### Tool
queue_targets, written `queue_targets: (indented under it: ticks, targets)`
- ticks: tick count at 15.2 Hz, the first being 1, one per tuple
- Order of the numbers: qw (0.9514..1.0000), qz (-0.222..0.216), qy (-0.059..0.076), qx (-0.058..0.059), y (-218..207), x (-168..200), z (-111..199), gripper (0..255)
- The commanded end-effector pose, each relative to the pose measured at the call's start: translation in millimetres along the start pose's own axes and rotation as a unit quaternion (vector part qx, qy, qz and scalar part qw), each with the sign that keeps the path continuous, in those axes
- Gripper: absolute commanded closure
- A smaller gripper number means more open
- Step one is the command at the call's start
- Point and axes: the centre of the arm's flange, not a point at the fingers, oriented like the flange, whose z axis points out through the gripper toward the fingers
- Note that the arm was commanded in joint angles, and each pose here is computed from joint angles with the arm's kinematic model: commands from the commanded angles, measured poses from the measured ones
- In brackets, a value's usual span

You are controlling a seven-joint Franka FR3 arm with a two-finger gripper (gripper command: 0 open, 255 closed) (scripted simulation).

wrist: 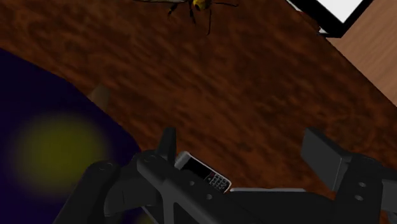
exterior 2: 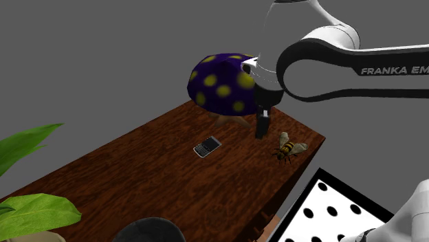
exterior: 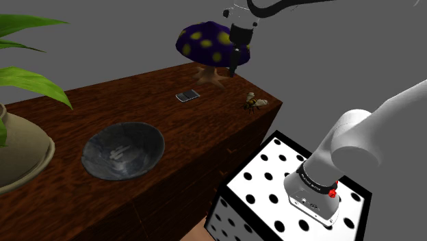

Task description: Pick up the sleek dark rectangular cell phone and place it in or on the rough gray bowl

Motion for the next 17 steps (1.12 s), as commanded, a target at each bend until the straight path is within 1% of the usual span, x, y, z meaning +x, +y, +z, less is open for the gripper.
queue_targets:
  ticks: [1, 3, 5, 7, 9, 11, 13, 15, 17]
  targets:
    - [0.9992, -0.039, -0.001, -0.001, 5.8, 24.1, 15.9, 0]
    - [0.9971, -0.076, -0.003, -0.002, 10.0, 45.4, 31.5, 0]
    - [0.9936, -0.113, -0.004, -0.002, 12.6, 66.8, 47.2, 0]
    - [0.9887, -0.15, -0.006, -0.003, 13.6, 88.3, 62.9, 0]
    - [0.9824, -0.186, -0.007, -0.004, 13.1, 109.9, 78.6, 0]
    - [0.9748, -0.223, -0.008, -0.004, 11.0, 131.2, 94.5, 0]
    - [0.9659, -0.259, -0.01, -0.005, 7.4, 152.3, 110.4, 0]
    - [0.9556, -0.294, -0.011, -0.006, 2.2, 173.1, 126.3, 0]
    - [0.944, -0.33, -0.012, -0.007, -4.5, 193.3, 142.3, 0]
